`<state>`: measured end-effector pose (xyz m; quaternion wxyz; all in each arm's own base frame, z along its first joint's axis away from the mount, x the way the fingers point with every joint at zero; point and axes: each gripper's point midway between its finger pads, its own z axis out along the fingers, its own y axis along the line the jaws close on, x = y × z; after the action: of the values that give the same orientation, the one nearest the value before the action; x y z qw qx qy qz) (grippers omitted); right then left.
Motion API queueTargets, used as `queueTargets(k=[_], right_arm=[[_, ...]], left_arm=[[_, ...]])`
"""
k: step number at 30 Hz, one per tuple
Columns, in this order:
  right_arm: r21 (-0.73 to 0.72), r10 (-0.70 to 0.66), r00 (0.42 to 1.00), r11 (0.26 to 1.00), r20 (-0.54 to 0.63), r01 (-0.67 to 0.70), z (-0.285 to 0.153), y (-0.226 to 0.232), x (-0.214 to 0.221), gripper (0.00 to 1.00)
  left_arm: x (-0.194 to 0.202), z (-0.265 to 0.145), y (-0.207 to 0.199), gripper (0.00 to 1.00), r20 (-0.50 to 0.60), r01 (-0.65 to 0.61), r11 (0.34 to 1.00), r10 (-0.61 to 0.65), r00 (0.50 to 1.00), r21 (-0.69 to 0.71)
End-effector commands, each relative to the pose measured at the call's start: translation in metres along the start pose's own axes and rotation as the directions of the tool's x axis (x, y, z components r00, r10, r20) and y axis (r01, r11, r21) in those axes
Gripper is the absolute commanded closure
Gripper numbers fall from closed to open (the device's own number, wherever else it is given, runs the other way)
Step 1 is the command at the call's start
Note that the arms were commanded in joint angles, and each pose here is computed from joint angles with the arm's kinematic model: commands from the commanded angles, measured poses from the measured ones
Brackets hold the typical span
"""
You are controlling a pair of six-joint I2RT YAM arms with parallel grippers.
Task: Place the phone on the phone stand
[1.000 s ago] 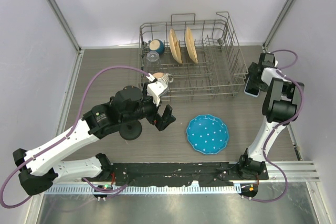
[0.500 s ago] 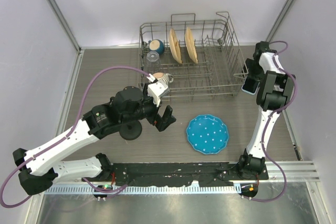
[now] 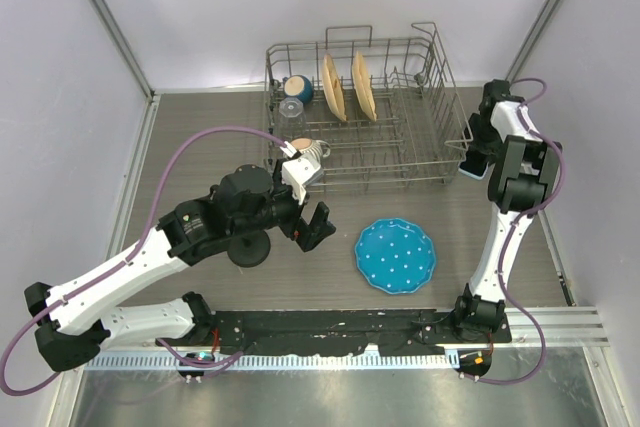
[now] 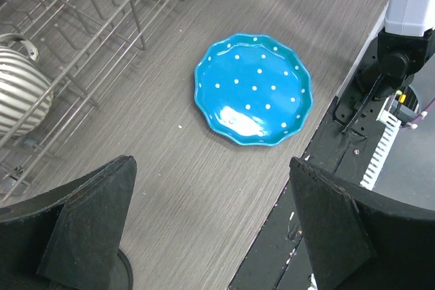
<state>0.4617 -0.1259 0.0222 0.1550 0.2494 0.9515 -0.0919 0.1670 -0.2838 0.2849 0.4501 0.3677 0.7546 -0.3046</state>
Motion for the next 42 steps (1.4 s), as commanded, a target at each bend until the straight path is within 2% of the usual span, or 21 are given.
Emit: queueTargets(k=[1, 2, 4, 6, 8, 9, 11, 12, 13, 18, 19, 21, 22, 24, 27, 30, 33, 36, 38, 40, 42], right_arm=[[0.092, -0.050, 0.989, 0.994, -0.137, 0.063, 0.030, -0.023, 0.049, 0.79], [0.041, -0.038, 0.995, 0.998, -0.098, 0.042, 0.025, -0.015, 0.043, 0.81], [-0.039, -0.033, 0.999, 0.999, -0.036, 0.032, 0.024, -0.003, 0.038, 0.99], [-0.089, -0.017, 0.997, 0.996, 0.072, 0.023, 0.001, 0.002, 0.018, 0.99], [-0.069, 0.026, 0.984, 0.998, 0.176, -0.014, -0.006, -0.005, 0.008, 0.99], [-0.094, 0.053, 0.962, 0.995, 0.267, -0.029, -0.032, -0.006, -0.008, 0.99], [-0.137, 0.088, 0.919, 0.990, 0.385, -0.037, -0.042, -0.005, -0.016, 0.99], [-0.164, 0.114, 0.876, 0.986, 0.469, -0.041, -0.069, -0.007, -0.029, 0.99], [-0.181, 0.139, 0.837, 0.982, 0.529, -0.049, -0.072, -0.008, -0.032, 0.99], [-0.212, 0.242, 0.644, 0.969, 0.725, -0.125, -0.127, -0.030, -0.055, 0.99], [-0.237, 0.273, 0.572, 0.962, 0.774, -0.138, -0.147, -0.037, -0.058, 0.99], [-0.233, 0.303, 0.500, 0.952, 0.811, -0.197, -0.161, -0.052, -0.055, 0.99], [-0.265, 0.328, 0.426, 0.943, 0.843, -0.202, -0.184, -0.057, -0.062, 0.99], [-0.266, 0.333, 0.364, 0.938, 0.870, -0.222, -0.203, -0.066, -0.065, 0.99], [-0.314, 0.366, 0.223, 0.919, 0.903, -0.239, -0.251, -0.079, -0.065, 0.99], [-0.353, 0.370, 0.059, 0.916, 0.927, -0.189, -0.320, -0.076, -0.054, 0.99], [-0.422, 0.417, -0.063, 0.897, 0.907, -0.132, -0.372, -0.072, -0.039, 0.99], [-0.527, 0.521, -0.123, 0.849, 0.845, -0.028, -0.413, -0.056, -0.026, 0.99], [-0.581, 0.590, -0.098, 0.807, 0.802, 0.104, -0.435, -0.035, -0.023, 0.99], [-0.636, 0.661, -0.023, 0.731, 0.750, 0.249, -0.465, -0.008, -0.024, 0.99], [-0.627, 0.694, 0.088, 0.581, 0.715, 0.518, -0.508, 0.042, -0.005, 0.99]], left_arm=[[-0.008, -0.002, -0.002, 0.00, 0.022, -0.017, 1.000, 0.017, 1.000, 0.007], [-0.007, -0.001, -0.002, 0.00, 0.018, -0.017, 1.000, 0.017, 1.000, 0.004], [-0.006, 0.000, -0.001, 0.00, 0.014, -0.019, 1.000, 0.019, 1.000, 0.001], [-0.006, 0.000, -0.001, 0.00, 0.016, -0.019, 1.000, 0.019, 1.000, -0.003], [-0.005, 0.000, 0.001, 0.00, 0.017, -0.021, 1.000, 0.021, 1.000, -0.011], [-0.005, 0.001, 0.002, 0.00, 0.019, -0.020, 1.000, 0.020, 1.000, -0.015], [-0.005, 0.001, 0.003, 0.00, 0.019, -0.022, 0.999, 0.022, 1.000, -0.023], [-0.005, 0.001, 0.004, 0.00, 0.018, -0.022, 0.999, 0.022, 1.000, -0.026], [-0.005, 0.002, 0.004, 0.00, 0.017, -0.023, 0.999, 0.024, 1.000, -0.026], [-0.002, 0.005, 0.011, 0.00, 0.005, -0.026, 0.998, 0.027, 1.000, -0.064], [-0.001, 0.006, 0.012, 0.00, 0.002, -0.028, 0.997, 0.028, 1.000, -0.071], [0.001, 0.008, 0.015, 0.00, -0.002, -0.029, 0.996, 0.029, 1.000, -0.085], [0.001, 0.008, 0.016, 0.00, -0.003, -0.030, 0.995, 0.029, 1.000, -0.091], [0.004, 0.010, 0.019, 0.00, -0.013, -0.032, 0.994, 0.031, 0.999, -0.104], [0.006, 0.014, 0.022, 0.00, -0.021, -0.036, 0.992, 0.033, 0.999, -0.119], [0.008, 0.016, 0.025, 0.00, -0.029, -0.046, 0.990, 0.042, 0.999, -0.131], [0.010, 0.018, 0.029, 0.00, -0.026, -0.058, 0.987, 0.055, 0.998, -0.151], [0.010, 0.019, 0.033, 0.00, -0.012, -0.070, 0.983, 0.069, 0.998, -0.168], [0.011, 0.021, 0.034, 0.00, -0.006, -0.089, 0.982, 0.089, 0.996, -0.169], [0.011, 0.020, 0.035, 0.00, 0.001, -0.102, 0.980, 0.104, 0.995, -0.170], [0.008, 0.019, 0.034, 0.00, 0.026, -0.104, 0.980, 0.110, 0.994, -0.168]])
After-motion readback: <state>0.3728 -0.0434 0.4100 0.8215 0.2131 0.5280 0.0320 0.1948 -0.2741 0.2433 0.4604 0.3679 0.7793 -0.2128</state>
